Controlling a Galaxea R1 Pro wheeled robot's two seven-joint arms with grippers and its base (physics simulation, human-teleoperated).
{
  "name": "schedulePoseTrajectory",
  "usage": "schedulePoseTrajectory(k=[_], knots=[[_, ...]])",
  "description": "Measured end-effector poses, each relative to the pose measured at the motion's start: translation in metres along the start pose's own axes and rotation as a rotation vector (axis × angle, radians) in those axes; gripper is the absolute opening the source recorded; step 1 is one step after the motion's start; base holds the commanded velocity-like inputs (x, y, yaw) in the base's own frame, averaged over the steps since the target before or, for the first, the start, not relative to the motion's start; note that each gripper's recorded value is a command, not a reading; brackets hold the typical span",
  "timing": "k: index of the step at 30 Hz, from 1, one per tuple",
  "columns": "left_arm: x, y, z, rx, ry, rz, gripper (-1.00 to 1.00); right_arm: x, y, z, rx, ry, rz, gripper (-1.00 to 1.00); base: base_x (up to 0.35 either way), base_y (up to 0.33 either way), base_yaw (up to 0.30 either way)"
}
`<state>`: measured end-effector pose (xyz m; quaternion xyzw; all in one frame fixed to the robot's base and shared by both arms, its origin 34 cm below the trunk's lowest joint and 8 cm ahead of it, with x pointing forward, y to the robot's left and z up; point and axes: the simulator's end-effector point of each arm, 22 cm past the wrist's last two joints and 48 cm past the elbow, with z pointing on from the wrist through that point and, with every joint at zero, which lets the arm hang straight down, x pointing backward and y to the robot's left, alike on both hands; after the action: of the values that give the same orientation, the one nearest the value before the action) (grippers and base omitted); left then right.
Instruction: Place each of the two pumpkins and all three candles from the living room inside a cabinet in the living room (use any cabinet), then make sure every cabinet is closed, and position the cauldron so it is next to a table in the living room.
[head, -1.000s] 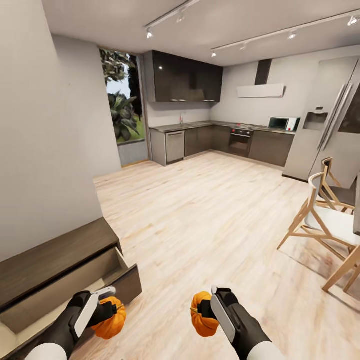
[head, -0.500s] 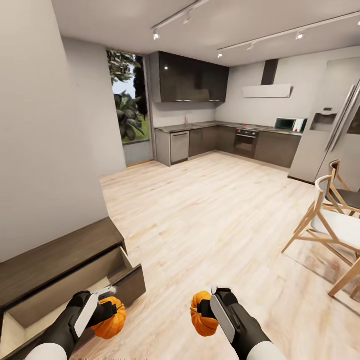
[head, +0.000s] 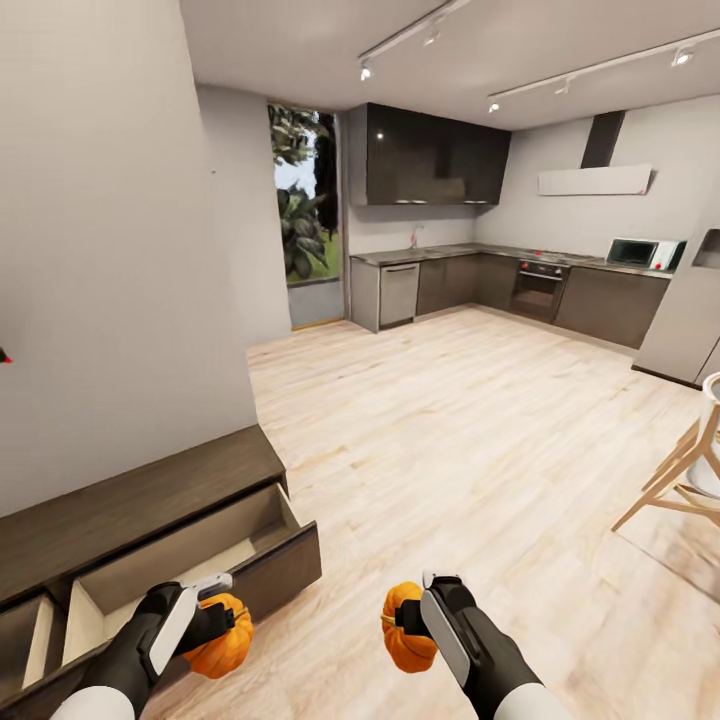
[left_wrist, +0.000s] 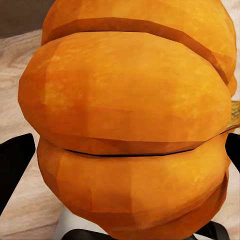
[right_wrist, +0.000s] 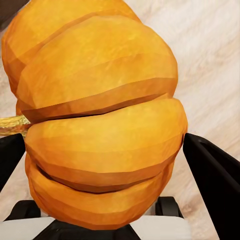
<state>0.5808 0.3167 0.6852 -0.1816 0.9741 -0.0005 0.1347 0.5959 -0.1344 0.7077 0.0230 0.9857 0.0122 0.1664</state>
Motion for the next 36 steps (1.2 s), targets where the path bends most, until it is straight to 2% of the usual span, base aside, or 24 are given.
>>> schedulePoseTrajectory(k=[11, 31, 36], knots=[[-0.001, -0.002, -0.001, 0.008, -0.002, -0.003, -1.0, 0.0, 0.0, -0.001, 0.005, -0.004, -0.008, -1.0, 0.0, 0.0, 0.042], [-0.001, -0.004, -0.001, 0.011, -0.006, -0.002, -1.0, 0.001, 0.01, -0.003, -0.008, 0.0, -0.011, -1.0, 0.0, 0.0, 0.28], [-0.002, -0.003, -0.001, 0.008, -0.008, -0.001, -1.0, 0.0, 0.011, -0.003, -0.011, -0.002, -0.007, -1.0, 0.168, 0.0, 0.167]])
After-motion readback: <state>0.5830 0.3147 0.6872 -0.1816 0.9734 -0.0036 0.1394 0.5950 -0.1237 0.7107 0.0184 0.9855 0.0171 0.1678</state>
